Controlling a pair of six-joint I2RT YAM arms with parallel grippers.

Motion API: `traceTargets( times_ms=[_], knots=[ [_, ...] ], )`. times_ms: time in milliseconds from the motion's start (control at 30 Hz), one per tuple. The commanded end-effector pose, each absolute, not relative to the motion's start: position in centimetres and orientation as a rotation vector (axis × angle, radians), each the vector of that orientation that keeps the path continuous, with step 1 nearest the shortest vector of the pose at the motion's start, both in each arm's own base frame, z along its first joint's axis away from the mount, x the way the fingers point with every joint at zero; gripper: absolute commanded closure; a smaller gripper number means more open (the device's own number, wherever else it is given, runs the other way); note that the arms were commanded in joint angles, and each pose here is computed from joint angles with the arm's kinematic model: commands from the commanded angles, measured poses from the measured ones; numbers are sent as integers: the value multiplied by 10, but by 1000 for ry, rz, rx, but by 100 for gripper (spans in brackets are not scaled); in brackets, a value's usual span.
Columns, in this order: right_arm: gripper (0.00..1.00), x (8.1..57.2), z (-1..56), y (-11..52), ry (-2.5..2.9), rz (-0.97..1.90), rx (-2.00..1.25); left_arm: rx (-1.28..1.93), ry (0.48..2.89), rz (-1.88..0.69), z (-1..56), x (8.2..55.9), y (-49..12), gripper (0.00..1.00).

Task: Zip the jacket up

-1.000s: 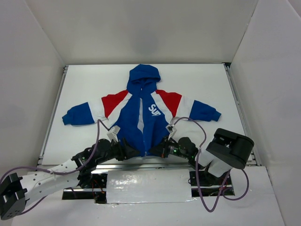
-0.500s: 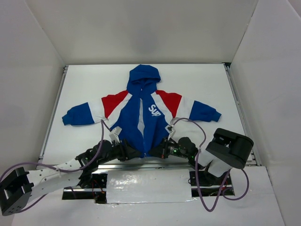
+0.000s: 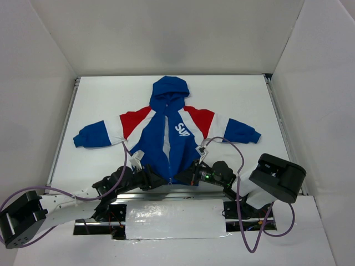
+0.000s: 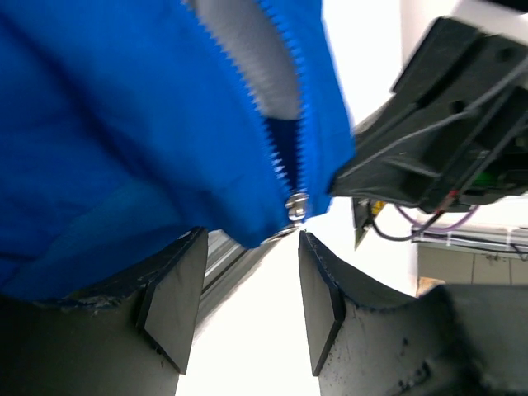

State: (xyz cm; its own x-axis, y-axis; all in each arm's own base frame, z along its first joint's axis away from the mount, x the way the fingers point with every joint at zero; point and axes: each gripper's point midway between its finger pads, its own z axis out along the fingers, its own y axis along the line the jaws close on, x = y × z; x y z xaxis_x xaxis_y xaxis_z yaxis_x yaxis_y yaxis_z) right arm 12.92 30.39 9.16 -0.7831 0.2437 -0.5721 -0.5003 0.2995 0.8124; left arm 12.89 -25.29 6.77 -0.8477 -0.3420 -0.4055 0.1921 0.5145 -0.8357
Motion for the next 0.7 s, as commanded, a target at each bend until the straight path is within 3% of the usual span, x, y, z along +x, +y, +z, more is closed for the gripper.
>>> traceTargets(
  times_ms=[0,667],
  knots=[
    [100,128,149,308,1659,1660,-277,-107,2113,-1405,92,134,-261,40],
    [100,126,156,307,1636,1670,-284,-102,2113,-1414,83,137,-267,48]
  ],
)
